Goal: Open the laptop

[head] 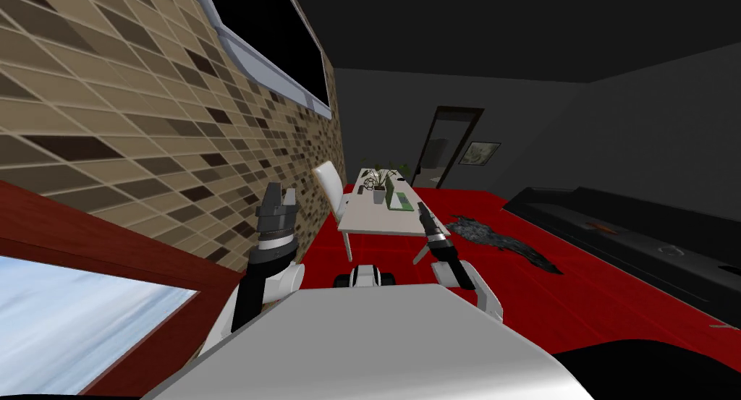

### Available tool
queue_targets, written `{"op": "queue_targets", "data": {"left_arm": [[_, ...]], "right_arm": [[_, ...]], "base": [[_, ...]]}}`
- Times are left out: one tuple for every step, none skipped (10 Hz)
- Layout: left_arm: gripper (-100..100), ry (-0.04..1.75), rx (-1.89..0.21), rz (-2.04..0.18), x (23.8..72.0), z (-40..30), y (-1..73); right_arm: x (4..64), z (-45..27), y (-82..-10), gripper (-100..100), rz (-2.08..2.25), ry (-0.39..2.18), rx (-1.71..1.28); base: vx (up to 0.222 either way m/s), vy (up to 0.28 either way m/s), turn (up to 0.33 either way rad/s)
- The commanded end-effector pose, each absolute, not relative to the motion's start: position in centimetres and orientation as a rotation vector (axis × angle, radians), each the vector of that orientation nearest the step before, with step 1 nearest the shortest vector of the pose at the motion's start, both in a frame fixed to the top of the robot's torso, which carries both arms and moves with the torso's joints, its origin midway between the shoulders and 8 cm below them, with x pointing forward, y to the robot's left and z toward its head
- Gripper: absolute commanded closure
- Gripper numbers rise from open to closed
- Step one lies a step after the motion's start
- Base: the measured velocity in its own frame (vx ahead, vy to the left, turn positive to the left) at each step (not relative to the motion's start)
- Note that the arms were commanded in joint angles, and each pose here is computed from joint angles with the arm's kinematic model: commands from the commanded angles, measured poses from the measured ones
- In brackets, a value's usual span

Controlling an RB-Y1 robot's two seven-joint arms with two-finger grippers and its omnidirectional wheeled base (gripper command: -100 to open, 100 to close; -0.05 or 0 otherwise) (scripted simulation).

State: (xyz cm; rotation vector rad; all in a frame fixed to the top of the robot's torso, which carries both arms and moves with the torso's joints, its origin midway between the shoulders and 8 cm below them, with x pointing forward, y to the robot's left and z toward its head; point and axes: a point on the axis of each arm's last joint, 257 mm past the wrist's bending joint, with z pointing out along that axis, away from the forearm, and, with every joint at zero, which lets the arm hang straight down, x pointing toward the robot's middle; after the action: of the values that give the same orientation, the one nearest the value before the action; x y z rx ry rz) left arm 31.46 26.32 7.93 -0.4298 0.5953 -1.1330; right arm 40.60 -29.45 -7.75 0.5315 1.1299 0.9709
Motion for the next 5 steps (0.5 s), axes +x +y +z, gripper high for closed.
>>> {"op": "queue_targets", "data": {"left_arm": [[0, 0.595, -0.430, -1.133, 31.5, 7.9, 26.3], [0, 0.595, -0.430, -1.133, 31.5, 7.9, 26.3], [0, 0.595, -0.430, -1.133, 31.5, 7.9, 26.3], [0, 0.595, -0.430, -1.133, 31.5, 7.9, 26.3], [0, 0.595, -0.430, -1.133, 31.5, 7.9, 26.3]], "right_arm": [[41.5, -10.7, -31.1, -100, 0.804, 1.251, 0.448], [41.8, -11.9, -31.9, -100, 0.737, 1.296, 0.413], [42.1, -13.1, -32.9, -100, 0.667, 1.341, 0.376], [42.4, -14.2, -34.0, -100, 0.595, 1.385, 0.337], [42.6, -15.4, -35.3, -100, 0.520, 1.428, 0.296]], "base": [[0.020, 0.146, 0.115], [0.029, 0.139, 0.145], [0.039, 0.141, 0.111], [0.044, 0.124, 0.119], [0.050, 0.119, 0.133]]}}
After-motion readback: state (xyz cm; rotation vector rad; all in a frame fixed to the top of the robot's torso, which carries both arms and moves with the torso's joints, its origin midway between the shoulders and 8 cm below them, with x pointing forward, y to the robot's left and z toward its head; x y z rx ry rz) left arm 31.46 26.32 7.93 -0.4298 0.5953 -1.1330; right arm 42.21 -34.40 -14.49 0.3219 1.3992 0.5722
